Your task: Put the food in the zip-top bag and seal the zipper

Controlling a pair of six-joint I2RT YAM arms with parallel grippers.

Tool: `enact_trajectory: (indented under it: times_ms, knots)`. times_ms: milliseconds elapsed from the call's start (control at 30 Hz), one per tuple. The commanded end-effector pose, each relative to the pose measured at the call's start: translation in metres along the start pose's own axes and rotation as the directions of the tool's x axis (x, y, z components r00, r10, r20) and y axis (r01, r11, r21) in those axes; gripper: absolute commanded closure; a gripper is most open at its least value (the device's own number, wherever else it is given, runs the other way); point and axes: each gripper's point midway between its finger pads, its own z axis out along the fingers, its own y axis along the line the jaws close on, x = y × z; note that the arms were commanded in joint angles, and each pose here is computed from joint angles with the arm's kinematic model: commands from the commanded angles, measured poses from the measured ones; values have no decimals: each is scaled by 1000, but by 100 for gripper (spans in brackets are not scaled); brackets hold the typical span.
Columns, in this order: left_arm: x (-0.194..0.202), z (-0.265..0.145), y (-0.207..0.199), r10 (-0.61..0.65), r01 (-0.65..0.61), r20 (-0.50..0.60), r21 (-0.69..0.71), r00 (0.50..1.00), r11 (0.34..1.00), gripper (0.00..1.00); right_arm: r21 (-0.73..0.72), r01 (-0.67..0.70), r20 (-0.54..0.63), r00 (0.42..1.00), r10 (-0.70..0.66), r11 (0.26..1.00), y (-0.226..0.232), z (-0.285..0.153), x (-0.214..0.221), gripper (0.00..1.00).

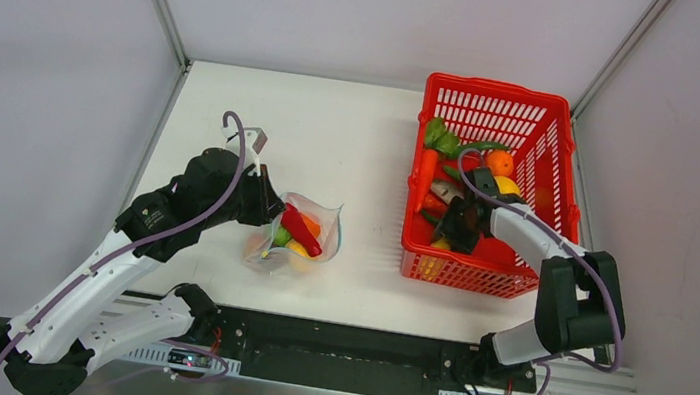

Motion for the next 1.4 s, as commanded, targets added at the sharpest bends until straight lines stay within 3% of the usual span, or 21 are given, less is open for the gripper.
enact_trajectory:
  times_ms: [0, 167, 300, 633, 800, 1033, 1367]
  knots:
    - [-5, 1, 2, -24, 24, 20, -11, 1000, 1000, 100, -47, 17, 6, 1000, -16, 999, 8, -12, -3, 69]
    - [-4, 2, 3, -25, 26, 22, -14, 999, 1000, 100, -87, 22, 89, 996, -15, 996, 15, -37, -15, 72]
    - [-5, 4, 0, -26, 26, 15, -7, 1000, 1000, 100, -164, 33, 222, 975, 4, 986, 27, -75, -34, 73]
    - [-8, 3, -3, -27, 27, 22, 1, 999, 1000, 100, -327, 53, 509, 851, 129, 943, 44, -176, -73, 75]
    - [-10, 3, -6, -30, 29, 24, 11, 999, 1000, 100, -430, 80, 524, 833, 176, 899, 60, -212, -74, 76]
    - [-12, 2, -7, -29, 28, 27, 16, 999, 999, 100, -633, 149, 486, 841, 239, 760, 97, -263, -65, 76]
    - [-13, 3, -9, -30, 30, 25, 21, 999, 999, 100, -736, 197, 428, 877, 220, 648, 142, -284, -49, 76]
